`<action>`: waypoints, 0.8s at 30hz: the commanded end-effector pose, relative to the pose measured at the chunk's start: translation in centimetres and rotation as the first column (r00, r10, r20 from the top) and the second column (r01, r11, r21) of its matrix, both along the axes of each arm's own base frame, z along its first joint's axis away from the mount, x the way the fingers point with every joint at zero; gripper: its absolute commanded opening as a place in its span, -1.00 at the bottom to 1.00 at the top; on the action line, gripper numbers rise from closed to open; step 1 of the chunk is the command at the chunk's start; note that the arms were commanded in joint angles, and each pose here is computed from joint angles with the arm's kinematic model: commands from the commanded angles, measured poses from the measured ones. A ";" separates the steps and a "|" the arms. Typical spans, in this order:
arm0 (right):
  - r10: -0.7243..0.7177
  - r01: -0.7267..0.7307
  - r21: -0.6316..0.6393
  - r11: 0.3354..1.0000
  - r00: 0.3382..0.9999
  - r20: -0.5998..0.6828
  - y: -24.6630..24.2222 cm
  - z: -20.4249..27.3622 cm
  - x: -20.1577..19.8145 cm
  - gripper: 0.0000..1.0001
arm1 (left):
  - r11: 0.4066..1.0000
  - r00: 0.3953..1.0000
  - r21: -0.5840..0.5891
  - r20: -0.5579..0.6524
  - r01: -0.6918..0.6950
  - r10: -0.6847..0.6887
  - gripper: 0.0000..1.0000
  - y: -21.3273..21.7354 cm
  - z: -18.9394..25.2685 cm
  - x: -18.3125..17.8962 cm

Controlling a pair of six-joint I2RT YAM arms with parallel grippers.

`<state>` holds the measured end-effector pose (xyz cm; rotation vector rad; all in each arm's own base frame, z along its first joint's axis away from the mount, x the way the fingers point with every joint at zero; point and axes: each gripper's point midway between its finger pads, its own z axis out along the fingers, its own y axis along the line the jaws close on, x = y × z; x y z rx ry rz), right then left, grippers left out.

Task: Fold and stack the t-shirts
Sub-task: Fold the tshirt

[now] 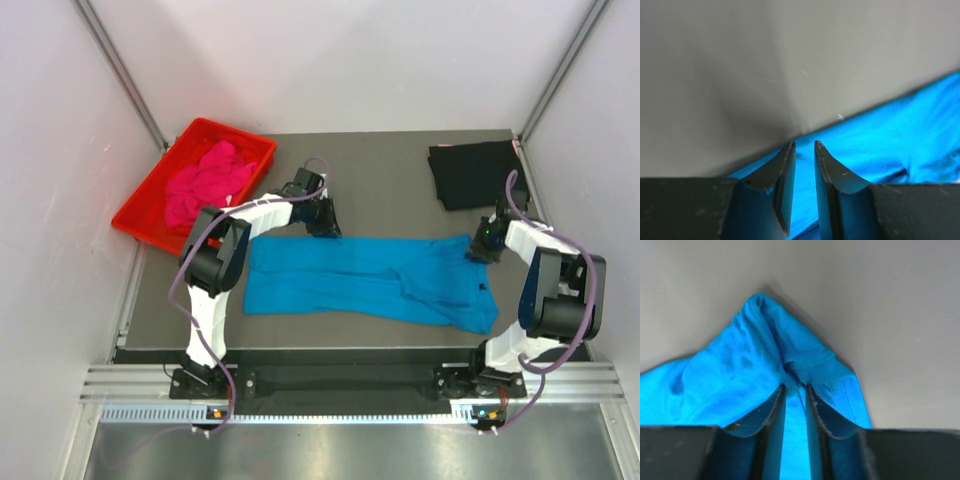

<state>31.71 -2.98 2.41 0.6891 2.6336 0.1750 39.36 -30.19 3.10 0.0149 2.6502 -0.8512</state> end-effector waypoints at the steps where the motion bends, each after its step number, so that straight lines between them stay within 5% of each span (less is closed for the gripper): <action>1: 0.039 -0.033 -0.049 0.998 0.991 0.128 0.1 3.8 2.5 -0.52 | 0.983 0.996 0.163 0.045 -0.085 0.079 -0.44 4.3 0.3 2.0; 4: 0.058 -0.055 -0.034 0.998 0.991 0.118 2.6 5.0 1.8 -0.37 | 0.980 0.993 0.181 0.092 -0.084 0.068 -0.41 5.0 2.6 2.2; 12: -0.192 0.189 0.061 0.980 0.981 0.039 6.4 3.9 -1.8 -0.12 | 0.946 0.986 0.306 0.158 -0.104 0.057 -0.38 9.3 5.8 -0.6; 21: -0.278 0.279 -0.016 0.960 0.959 0.047 6.3 0.0 -3.1 -0.08 | 0.974 0.982 0.160 -0.066 -0.162 0.175 -0.44 13.4 0.6 -4.9; 24: -0.272 0.273 -0.019 0.962 0.961 0.039 6.9 -1.5 -3.7 -0.07 | 0.949 0.967 0.228 -0.082 -0.217 0.240 -0.46 15.6 -0.3 -5.6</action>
